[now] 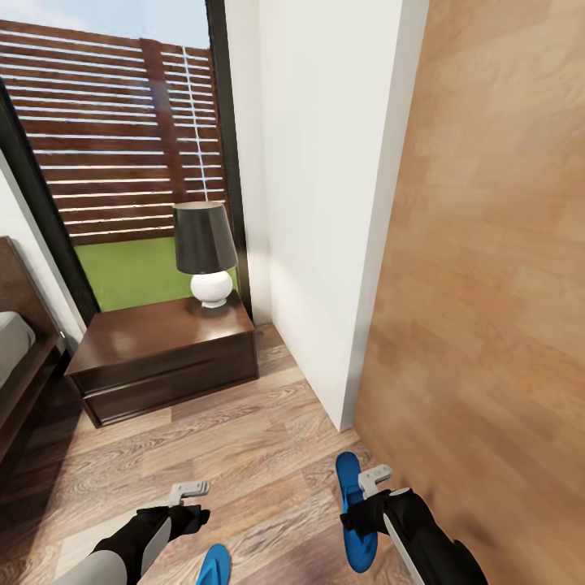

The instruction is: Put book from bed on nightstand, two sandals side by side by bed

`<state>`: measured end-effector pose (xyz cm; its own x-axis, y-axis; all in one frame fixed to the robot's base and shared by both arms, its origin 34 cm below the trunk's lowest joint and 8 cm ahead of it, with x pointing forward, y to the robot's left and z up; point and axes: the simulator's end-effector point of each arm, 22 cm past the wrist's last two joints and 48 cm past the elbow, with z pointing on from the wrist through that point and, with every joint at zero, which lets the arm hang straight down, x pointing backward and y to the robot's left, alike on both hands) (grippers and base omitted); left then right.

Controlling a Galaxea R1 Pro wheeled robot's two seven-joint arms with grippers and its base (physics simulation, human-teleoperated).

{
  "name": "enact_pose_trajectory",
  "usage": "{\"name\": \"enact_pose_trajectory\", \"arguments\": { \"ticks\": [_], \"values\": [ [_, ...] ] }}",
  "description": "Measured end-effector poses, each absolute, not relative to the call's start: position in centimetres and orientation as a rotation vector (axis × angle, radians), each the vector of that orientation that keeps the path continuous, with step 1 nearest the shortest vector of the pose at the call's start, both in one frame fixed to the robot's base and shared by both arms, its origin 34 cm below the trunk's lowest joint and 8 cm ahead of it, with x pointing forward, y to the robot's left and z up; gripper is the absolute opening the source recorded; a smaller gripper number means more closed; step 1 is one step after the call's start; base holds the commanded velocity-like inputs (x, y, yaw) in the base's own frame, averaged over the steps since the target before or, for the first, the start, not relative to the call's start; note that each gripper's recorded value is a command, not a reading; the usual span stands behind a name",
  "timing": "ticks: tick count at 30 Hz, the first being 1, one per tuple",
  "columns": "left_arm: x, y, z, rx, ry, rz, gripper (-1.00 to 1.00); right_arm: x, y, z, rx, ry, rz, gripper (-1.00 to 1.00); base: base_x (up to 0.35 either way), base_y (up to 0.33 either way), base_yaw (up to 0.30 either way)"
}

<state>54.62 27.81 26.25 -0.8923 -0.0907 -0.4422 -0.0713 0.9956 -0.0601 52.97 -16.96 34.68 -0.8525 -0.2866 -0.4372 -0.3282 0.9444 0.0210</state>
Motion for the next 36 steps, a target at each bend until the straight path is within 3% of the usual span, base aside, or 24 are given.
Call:
{"name": "enact_pose_trajectory", "arguments": {
  "ticks": [36],
  "values": [
    [54.61,27.82,26.24,-0.115,2.678,-0.058,1.00,52.85,-16.90,34.54,-0.445,2.663,0.134,-1.00,0.019,0.000,0.000]
  ]
}}
